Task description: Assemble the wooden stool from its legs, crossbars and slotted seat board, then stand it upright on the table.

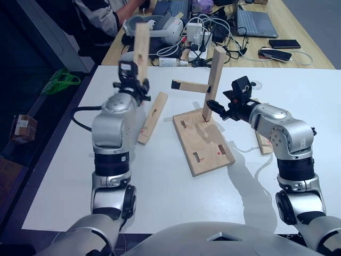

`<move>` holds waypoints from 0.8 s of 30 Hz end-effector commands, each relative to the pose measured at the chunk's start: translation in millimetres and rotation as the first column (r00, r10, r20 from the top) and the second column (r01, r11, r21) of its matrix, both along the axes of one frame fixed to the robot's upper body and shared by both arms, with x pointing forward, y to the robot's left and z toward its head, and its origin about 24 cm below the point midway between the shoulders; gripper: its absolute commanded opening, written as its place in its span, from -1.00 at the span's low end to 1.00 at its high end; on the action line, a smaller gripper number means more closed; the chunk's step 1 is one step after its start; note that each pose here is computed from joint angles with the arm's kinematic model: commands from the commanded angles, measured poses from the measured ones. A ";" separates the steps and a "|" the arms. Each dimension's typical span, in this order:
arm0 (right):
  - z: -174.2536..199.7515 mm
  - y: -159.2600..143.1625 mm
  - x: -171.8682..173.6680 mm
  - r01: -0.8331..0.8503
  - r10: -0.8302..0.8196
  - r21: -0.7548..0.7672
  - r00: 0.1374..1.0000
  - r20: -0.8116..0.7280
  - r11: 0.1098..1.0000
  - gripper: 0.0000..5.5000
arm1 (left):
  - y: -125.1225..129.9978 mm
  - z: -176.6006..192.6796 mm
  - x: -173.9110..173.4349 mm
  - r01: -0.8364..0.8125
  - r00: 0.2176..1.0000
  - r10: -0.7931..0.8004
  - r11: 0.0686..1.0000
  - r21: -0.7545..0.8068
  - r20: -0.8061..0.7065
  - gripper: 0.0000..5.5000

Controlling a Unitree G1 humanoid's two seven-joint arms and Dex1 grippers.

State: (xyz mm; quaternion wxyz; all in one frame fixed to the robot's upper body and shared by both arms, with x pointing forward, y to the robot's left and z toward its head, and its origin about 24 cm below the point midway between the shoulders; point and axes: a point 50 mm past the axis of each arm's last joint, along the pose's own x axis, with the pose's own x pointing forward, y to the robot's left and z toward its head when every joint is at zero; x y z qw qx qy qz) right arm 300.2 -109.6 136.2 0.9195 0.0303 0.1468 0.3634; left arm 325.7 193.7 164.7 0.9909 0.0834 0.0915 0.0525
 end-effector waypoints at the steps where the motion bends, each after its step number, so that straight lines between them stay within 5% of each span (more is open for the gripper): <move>1: 49.0 8.6 -0.5 -0.141 0.116 0.164 0.981 0.153 0.976 0.51 | 20.0 65.0 1.4 -0.236 0.920 0.136 0.941 0.243 0.368 -0.26; 6: 118.2 6.3 16.6 -0.195 0.054 0.454 0.951 0.304 0.869 0.51 | -10.9 93.7 -13.7 -0.456 0.735 -0.127 0.635 0.623 0.667 -0.26; 9: 158.9 14.5 26.5 -0.170 -0.056 0.641 0.947 0.316 0.749 0.51 | -36.1 81.8 -18.6 -0.523 0.689 -0.320 0.401 0.752 0.650 -0.26; 11: 171.5 27.8 21.1 -0.212 -0.021 0.733 0.955 0.295 0.646 0.51 | -49.2 74.5 -20.9 -0.537 0.669 -0.398 0.324 0.778 0.628 -0.26; 16: 162.1 67.7 2.0 -0.259 0.137 0.829 0.966 0.220 0.496 0.51 | -77.7 66.7 -18.6 -0.512 0.656 -0.464 0.305 0.803 0.595 -0.26; 24: 148.4 78.6 0.0 -0.215 0.145 0.803 0.976 0.161 0.556 0.51 | -82.0 59.7 -14.1 -0.470 0.686 -0.461 0.310 0.826 0.563 -0.26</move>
